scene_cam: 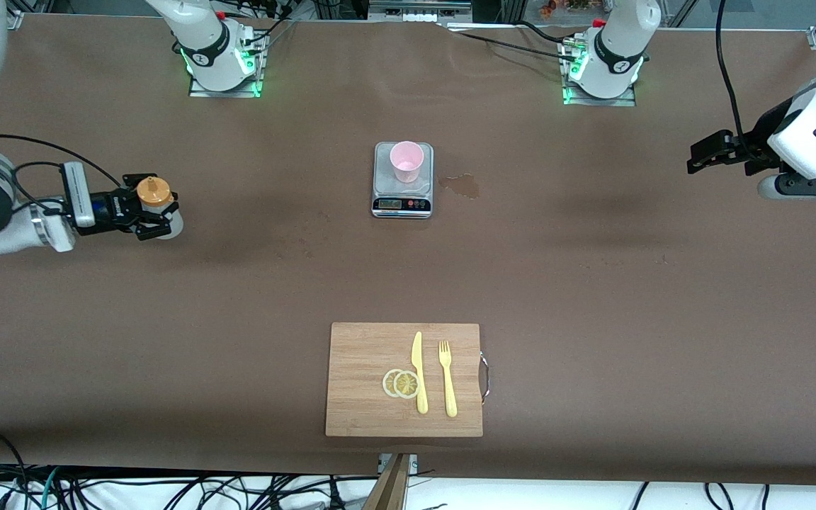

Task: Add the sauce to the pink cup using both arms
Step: 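Carry the bottle back and set it upright on the table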

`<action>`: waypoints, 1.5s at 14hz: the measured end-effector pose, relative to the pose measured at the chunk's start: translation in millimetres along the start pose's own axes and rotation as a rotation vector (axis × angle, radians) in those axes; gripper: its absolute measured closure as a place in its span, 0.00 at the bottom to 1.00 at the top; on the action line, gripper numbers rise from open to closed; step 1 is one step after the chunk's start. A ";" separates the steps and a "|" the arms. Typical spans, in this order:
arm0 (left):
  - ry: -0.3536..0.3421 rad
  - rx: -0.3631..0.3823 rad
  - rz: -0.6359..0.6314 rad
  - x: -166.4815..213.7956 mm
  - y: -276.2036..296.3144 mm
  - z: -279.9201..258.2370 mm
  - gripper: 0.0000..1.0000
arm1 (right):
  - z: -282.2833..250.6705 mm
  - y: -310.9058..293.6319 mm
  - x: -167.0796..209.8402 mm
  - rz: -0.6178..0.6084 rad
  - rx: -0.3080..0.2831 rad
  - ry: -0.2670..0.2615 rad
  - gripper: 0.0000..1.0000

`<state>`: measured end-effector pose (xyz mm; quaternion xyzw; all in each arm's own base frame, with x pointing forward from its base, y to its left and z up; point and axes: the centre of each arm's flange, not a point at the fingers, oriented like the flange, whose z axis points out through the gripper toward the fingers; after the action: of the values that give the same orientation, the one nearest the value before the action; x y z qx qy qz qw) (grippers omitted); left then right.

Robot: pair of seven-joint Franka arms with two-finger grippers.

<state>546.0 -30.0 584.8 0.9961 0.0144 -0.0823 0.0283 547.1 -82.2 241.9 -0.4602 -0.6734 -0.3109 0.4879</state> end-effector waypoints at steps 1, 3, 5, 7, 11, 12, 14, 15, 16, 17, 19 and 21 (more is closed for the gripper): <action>0.000 0.000 0.000 0.0 0.0 0.0 0.00 | 6.4 -4.5 -21.3 -0.026 -0.004 0.032 0.80; 0.000 0.000 0.000 0.0 -0.1 -0.1 0.00 | 19.1 -10.5 -53.8 -0.057 -0.021 0.087 0.80; 0.001 0.000 0.000 0.0 -0.1 -0.3 0.00 | 31.0 -11.8 -72.5 -0.034 -0.044 0.141 0.80; 0.001 0.000 0.000 0.0 -0.2 -0.4 0.00 | 42.1 -12.5 -87.1 -0.017 -0.068 0.188 0.80; 0.001 0.000 -0.001 0.0 -0.5 -0.5 0.00 | 72.2 -12.2 -109.5 0.020 -0.107 0.273 0.80; 0.001 0.000 -0.001 0.0 -0.6 -0.7 0.00 | 82.0 -10.4 -113.0 0.028 -0.113 0.291 0.80; 0.006 -0.001 -0.001 -0.1 -0.5 -3.0 0.00 | 100.1 -6.8 -118.1 0.039 -0.113 0.324 0.80; 0.009 -0.001 -0.001 -0.1 -0.4 -4.4 0.00 | 103.7 -5.7 -118.3 0.040 -0.112 0.333 0.74; 0.012 -0.001 0.000 -0.2 -0.3 -5.5 0.00 | 105.3 -5.8 -119.3 0.042 -0.111 0.335 0.66; 0.013 -0.001 -0.001 -0.1 -0.5 -6.1 0.00 | 105.6 -6.4 -120.5 0.044 -0.111 0.335 0.55; 0.013 -0.001 -0.001 -0.1 -0.7 -6.3 0.00 | 103.5 -5.8 -120.9 0.043 -0.121 0.335 0.34; 0.013 -0.001 -0.001 0.0 -0.9 -6.2 0.00 | 97.5 -1.7 -118.4 0.034 -0.127 0.329 0.13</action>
<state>547.0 -28.8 590.9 0.9966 0.0154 -0.0757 0.0288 521.2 -35.7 98.1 -0.4444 -0.5555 -0.4155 0.5668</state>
